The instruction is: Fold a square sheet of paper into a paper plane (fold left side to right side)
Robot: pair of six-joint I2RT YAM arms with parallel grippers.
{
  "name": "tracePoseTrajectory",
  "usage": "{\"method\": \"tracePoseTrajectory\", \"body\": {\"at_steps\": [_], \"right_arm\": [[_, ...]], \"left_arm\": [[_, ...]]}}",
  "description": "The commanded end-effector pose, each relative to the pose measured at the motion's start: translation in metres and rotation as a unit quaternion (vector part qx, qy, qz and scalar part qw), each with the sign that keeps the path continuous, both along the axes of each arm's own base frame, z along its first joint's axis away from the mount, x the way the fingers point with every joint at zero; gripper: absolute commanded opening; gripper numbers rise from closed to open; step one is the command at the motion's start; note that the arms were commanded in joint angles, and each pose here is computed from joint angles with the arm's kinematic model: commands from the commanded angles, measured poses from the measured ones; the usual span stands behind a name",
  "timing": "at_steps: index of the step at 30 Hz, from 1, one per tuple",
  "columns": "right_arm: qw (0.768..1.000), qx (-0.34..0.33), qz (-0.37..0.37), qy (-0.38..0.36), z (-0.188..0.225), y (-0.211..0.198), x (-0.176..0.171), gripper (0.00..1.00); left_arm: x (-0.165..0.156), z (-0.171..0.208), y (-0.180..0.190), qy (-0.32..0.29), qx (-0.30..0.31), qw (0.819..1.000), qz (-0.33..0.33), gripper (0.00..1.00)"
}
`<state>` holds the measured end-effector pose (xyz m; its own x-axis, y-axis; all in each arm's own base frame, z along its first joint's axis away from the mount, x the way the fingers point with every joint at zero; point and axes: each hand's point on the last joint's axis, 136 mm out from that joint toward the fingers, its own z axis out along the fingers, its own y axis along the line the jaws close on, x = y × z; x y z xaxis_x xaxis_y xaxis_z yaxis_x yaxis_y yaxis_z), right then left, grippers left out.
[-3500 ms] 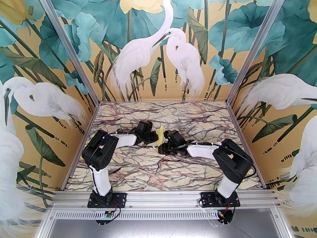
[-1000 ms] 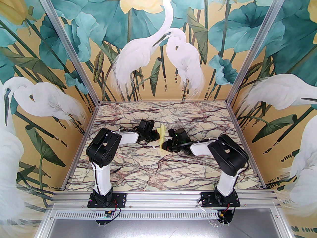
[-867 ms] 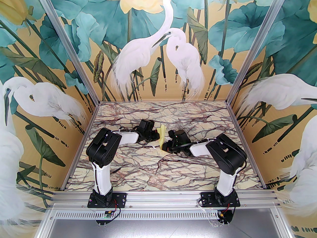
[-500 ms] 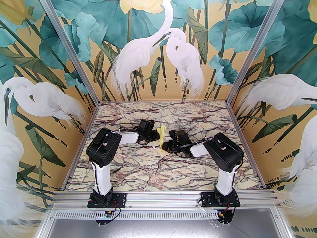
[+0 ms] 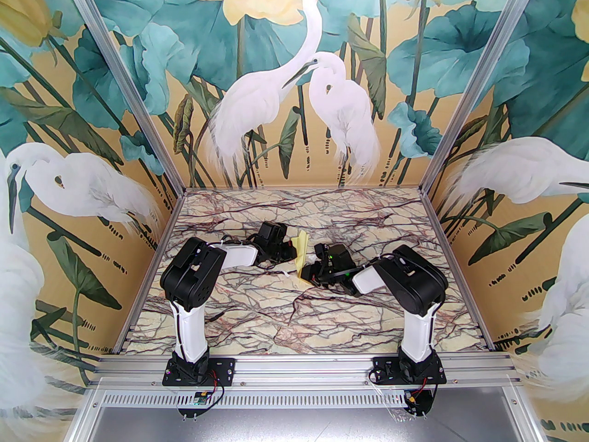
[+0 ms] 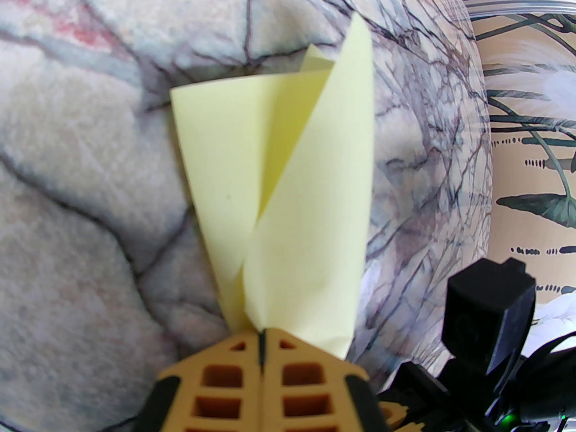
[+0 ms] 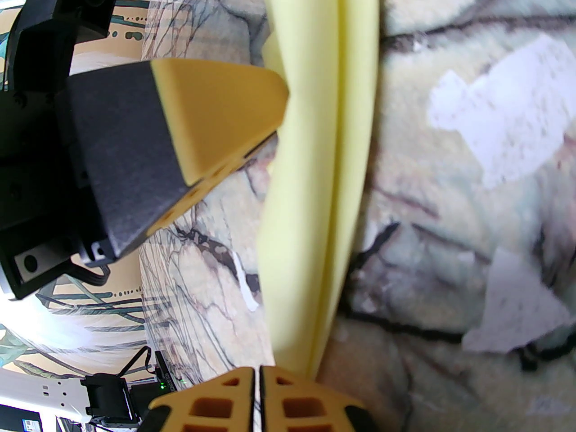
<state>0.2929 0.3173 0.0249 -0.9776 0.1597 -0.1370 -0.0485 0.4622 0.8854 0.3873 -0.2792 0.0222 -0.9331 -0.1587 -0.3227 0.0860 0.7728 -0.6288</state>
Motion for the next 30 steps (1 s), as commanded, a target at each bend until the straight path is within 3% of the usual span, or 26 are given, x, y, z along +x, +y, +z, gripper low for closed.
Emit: {"method": "tracePoseTrajectory", "body": {"at_steps": [1, 18, 30], "right_arm": [[1.000, 0.002, -0.001, 0.008, -0.005, -0.002, -0.002, 0.11], [1.000, -0.014, -0.002, 0.015, -0.011, -0.003, -0.001, 0.15], [0.997, -0.074, -0.001, 0.033, -0.026, -0.010, -0.001, 0.11]], "left_arm": [[-0.002, -0.010, 0.001, 0.013, 0.000, 1.000, -0.004, 0.04], [-0.002, -0.012, 0.002, 0.016, -0.001, 1.000, -0.003, 0.04], [-0.001, -0.012, 0.000, 0.015, -0.003, 1.000, -0.002, 0.04]]}}
